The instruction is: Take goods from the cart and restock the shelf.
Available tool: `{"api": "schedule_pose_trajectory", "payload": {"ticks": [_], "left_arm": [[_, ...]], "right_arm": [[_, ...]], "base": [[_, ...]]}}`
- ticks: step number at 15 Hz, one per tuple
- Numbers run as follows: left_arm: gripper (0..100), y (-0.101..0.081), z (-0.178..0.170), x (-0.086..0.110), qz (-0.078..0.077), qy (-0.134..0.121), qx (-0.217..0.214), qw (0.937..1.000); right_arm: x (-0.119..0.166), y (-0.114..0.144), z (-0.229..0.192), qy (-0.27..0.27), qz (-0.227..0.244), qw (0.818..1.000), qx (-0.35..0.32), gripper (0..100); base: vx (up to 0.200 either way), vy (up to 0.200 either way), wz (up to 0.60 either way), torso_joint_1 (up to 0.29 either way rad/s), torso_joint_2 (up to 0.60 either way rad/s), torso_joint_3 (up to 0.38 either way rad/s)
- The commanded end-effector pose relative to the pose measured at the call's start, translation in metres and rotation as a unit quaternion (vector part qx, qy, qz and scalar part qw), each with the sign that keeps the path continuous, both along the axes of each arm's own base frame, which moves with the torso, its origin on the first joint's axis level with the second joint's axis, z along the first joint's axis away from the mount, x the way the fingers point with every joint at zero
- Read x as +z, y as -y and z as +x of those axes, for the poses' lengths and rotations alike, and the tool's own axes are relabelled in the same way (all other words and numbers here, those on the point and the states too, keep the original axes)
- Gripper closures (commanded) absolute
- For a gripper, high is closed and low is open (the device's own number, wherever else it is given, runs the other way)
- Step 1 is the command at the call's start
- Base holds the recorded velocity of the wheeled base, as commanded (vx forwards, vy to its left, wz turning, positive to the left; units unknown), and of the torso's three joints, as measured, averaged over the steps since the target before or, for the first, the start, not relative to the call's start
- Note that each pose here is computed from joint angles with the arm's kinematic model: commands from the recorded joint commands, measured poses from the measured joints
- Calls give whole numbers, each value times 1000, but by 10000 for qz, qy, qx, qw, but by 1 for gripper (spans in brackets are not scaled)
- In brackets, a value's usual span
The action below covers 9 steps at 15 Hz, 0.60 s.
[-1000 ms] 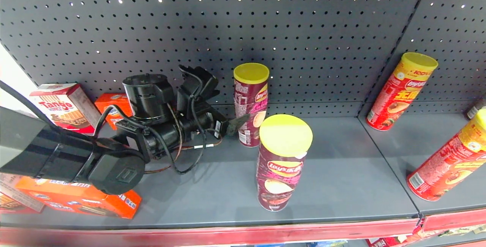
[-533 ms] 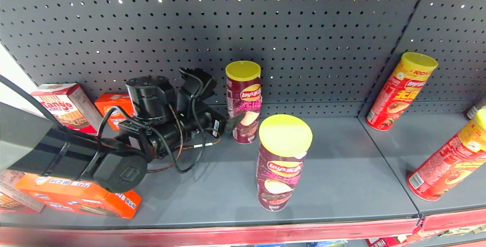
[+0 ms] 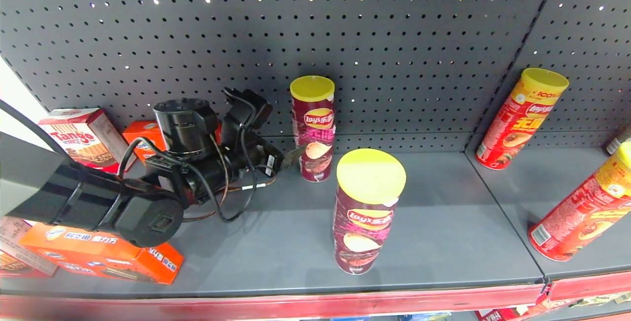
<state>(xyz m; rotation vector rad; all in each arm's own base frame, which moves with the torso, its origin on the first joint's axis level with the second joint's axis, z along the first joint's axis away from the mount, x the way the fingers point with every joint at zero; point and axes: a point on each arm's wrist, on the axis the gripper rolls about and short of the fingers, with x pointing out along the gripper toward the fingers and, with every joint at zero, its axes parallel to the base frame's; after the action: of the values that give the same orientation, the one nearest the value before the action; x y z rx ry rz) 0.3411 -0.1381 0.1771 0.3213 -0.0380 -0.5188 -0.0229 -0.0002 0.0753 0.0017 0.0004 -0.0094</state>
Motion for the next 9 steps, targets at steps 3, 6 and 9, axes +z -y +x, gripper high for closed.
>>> {"api": "schedule_pose_trajectory", "payload": {"ticks": [3, 6, 9], "left_arm": [[0, -11, -12, 17, 110, 269, 319, 9991], [0, -15, -10, 17, 355, 379, 641, 9966], [0, -14, -1, 8, 517, 334, 822, 9947]], "right_arm": [[0, 0, 0, -13, -1, 10000, 1, 0], [0, 0, 0, -6, -1, 10000, 1, 0], [0, 0, 0, -6, -1, 10000, 1, 0]], "base": [[0, 0, 0, 0, 0, 0], [0, 0, 0, 0, 0, 0], [0, 0, 0, 0, 0, 0]]}}
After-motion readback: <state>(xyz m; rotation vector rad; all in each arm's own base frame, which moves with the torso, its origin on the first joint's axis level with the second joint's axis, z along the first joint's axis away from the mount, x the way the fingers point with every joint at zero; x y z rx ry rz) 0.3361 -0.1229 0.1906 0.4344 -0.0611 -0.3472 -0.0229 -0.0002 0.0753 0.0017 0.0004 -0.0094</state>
